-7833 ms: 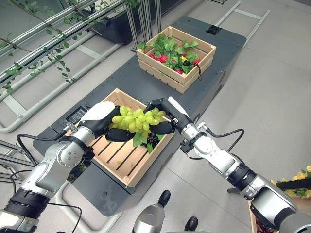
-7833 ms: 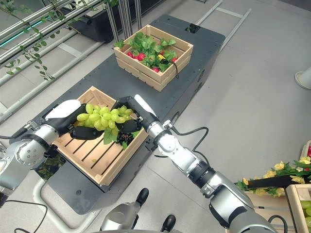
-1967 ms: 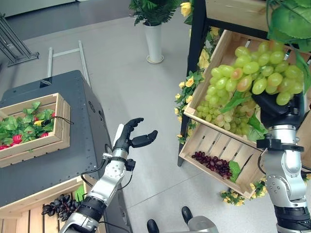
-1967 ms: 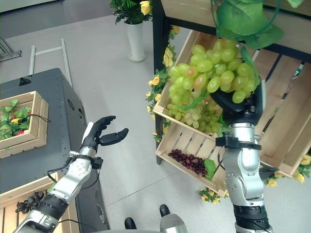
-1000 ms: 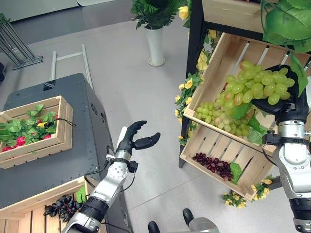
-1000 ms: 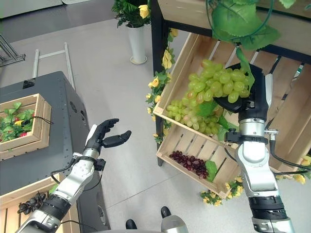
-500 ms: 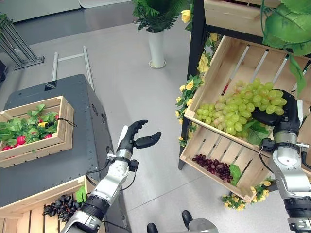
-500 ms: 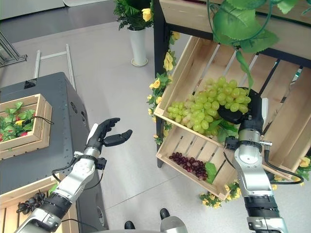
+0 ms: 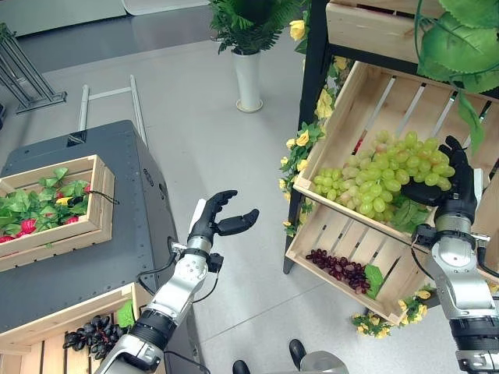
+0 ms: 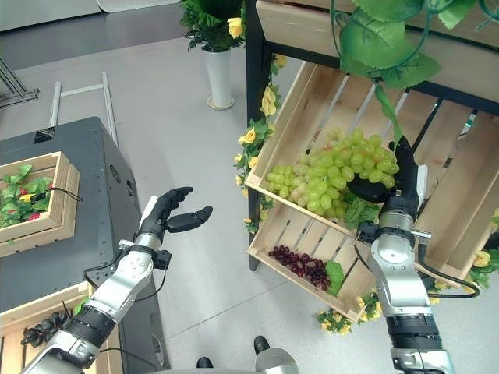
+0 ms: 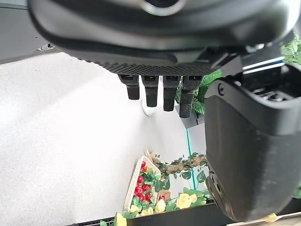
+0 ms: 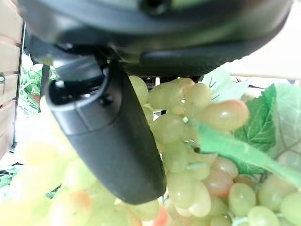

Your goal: Pick up the fruits from the basket on one side to the basket on the other side

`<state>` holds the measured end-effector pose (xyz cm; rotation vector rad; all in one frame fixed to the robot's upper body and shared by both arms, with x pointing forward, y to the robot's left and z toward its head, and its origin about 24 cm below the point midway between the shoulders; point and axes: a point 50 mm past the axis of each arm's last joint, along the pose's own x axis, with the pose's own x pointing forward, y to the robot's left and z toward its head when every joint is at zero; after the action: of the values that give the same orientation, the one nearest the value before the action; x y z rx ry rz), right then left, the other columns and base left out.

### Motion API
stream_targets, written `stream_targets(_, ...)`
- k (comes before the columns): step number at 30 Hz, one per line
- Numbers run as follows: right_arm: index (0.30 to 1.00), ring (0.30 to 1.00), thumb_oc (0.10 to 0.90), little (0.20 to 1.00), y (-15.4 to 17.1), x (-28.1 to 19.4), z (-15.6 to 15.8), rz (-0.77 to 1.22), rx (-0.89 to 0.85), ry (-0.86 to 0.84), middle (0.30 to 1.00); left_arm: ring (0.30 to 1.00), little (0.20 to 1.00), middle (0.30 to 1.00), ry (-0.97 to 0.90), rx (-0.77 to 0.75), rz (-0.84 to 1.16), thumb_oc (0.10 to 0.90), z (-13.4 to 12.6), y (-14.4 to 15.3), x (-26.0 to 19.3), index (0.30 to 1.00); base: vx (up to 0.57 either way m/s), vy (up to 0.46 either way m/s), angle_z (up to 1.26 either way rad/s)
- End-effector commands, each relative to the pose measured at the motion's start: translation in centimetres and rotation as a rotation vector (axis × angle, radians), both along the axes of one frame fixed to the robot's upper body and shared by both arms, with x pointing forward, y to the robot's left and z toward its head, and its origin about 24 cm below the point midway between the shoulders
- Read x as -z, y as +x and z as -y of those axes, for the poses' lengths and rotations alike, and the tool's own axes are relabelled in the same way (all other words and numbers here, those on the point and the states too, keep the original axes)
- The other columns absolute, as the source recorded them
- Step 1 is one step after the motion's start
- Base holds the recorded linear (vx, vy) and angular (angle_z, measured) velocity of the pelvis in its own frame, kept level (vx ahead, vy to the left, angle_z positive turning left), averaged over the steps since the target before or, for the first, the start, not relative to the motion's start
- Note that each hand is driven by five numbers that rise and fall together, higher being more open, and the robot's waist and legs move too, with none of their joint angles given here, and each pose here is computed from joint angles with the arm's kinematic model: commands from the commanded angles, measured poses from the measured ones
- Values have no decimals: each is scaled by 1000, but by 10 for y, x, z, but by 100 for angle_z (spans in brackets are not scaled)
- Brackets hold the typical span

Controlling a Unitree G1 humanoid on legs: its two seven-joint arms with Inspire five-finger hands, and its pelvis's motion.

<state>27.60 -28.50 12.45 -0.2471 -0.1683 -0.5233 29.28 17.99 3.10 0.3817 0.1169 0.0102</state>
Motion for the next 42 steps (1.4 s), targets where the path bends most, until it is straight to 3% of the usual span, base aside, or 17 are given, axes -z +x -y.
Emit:
stream_targets(1, 900, 900, 800, 900, -2, -55, -10, 299, 4, -107, 900, 900, 900, 900, 1, 32, 245, 800, 9, 27, -55, 900, 0, 0, 0)
stream_targets(7, 900, 900, 800, 900, -8, -80, -18, 311, -67, -345, 900, 900, 900, 900, -2, 17, 241, 800, 4, 28, -54, 900, 0, 0, 0)
stream_targets(14, 900, 900, 800, 900, -21, -121, -2, 191, -54, -837, 900, 900, 900, 900, 20, 0, 230, 800, -9, 25, -54, 900, 0, 0, 0)
stream_targets(23, 900, 900, 800, 900, -29, -146, -4, 142, -81, -1085, 900, 900, 900, 900, 30, -6, 222, 800, -19, 21, -52, 900, 0, 0, -2)
stream_targets(27, 900, 900, 800, 900, -32, -150, -5, 18, -113, -1282, 900, 900, 900, 900, 41, -8, 223, 800, -25, 20, -55, 900, -7, -8, -7)
stream_targets(32, 900, 900, 800, 900, -32, -164, -10, 65, -134, -1326, 900, 900, 900, 900, 49, -8, 222, 800, -27, 20, -56, 900, 0, 0, 0)
stream_targets(42, 900, 900, 800, 900, -32, -152, -21, -7, -478, -1184, 900, 900, 900, 900, 60, -7, 222, 800, -35, 19, -55, 900, 0, 0, 0)
